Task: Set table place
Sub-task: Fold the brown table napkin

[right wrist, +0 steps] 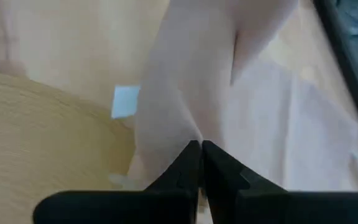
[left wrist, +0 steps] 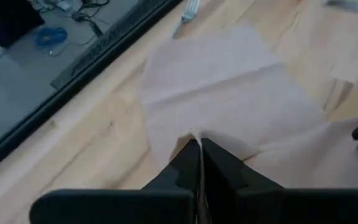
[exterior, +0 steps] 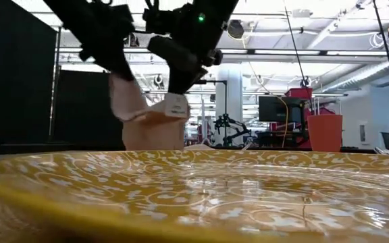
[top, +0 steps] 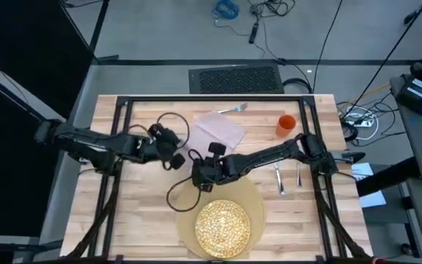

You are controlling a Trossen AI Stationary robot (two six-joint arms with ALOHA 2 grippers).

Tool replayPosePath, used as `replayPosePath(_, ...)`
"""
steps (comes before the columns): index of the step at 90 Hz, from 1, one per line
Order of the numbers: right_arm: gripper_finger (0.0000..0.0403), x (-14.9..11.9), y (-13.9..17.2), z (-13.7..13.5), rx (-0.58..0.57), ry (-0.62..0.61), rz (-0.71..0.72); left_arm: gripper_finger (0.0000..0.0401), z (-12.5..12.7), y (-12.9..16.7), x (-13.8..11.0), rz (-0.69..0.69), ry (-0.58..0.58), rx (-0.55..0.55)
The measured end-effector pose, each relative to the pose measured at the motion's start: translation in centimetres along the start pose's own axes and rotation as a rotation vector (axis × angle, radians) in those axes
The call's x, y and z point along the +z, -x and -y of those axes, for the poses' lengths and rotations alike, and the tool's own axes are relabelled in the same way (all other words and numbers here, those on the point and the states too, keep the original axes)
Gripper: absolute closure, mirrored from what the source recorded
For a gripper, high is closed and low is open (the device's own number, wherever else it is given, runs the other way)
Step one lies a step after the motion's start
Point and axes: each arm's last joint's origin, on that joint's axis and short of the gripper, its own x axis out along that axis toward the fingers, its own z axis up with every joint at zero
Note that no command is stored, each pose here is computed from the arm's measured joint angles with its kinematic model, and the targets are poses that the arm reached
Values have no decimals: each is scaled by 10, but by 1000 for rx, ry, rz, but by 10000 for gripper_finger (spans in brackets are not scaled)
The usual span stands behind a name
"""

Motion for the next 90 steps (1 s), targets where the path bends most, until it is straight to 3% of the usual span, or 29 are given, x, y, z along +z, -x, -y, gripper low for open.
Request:
replayPosePath(54,403,-4,-5,100,-152,16,-236,401,-45,-76,24,-12,-12,-92)
replayPosePath(68,403,-2,-10,118,-153,2,-247,401,-55,-83,32,-6,-33,-72)
replayPosePath(81,403,-2,-22,135,-62,-50,-276,401,-62,-92,39,-6,-50,-99)
replayPosePath(90,403,-3,-27,145,-62,-69,-286,401,-65,-103,38,-42,-69,-118)
